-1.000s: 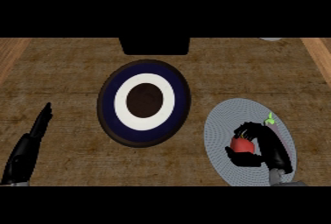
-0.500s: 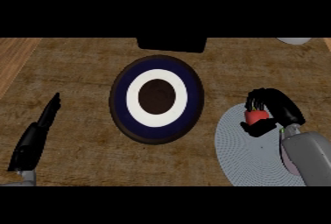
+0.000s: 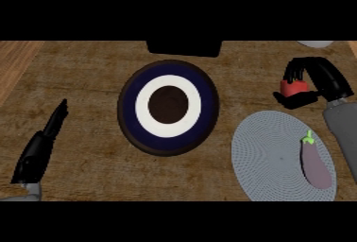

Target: Pick the bell pepper from the placemat and place it in the plate

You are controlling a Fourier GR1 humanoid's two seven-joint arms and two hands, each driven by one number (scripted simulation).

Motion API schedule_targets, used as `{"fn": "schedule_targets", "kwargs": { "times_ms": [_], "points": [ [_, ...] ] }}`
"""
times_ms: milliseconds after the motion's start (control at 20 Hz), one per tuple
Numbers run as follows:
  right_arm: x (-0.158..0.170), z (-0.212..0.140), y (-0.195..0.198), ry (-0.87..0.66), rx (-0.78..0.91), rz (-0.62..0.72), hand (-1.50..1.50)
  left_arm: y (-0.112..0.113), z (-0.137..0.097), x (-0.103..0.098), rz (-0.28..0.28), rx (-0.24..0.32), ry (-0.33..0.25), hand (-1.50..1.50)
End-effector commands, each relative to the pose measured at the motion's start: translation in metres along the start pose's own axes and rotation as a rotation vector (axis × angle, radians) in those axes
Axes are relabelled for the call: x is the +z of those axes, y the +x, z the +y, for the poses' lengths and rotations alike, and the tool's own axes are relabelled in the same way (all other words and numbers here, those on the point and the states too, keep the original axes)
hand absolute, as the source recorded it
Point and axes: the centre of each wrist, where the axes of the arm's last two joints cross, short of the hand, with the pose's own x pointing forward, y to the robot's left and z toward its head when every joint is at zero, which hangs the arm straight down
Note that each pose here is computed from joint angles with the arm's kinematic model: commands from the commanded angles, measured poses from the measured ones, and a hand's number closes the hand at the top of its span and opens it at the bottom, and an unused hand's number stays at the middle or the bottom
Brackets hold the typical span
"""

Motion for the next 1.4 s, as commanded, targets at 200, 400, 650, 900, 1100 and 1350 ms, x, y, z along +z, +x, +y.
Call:
{"fn": "schedule_targets", "kwargs": {
  "times_ms": [200, 400, 650, 900, 1100, 1350],
  "points": [
    [-0.03, -0.033, 0.004, -0.144, -0.203, -0.37, 1.5, -0.015, 0.0, 0.013, 0.022, -0.01, 0.034, 0.0],
    [-0.055, -0.035, 0.032, -0.059, -0.281, -0.468, 1.5, -0.015, 0.007, 0.016, 0.053, 0.006, 0.041, 0.0],
    [-0.081, -0.015, 0.089, 0.014, -0.331, -0.55, 1.5, -0.017, 0.01, 0.022, 0.066, -0.013, 0.061, 0.0],
    [-0.098, -0.011, 0.141, 0.056, -0.378, -0.542, 1.5, -0.012, 0.013, 0.021, 0.069, -0.004, 0.057, 0.0],
    [-0.097, 0.028, 0.177, 0.11, -0.407, -0.521, 1.5, -0.018, 0.019, 0.013, 0.059, -0.002, 0.061, 0.0],
    [-0.099, 0.049, 0.214, 0.214, -0.336, -0.496, 1.5, -0.005, 0.01, 0.026, 0.083, 0.012, 0.039, 0.0]
  ]
}}
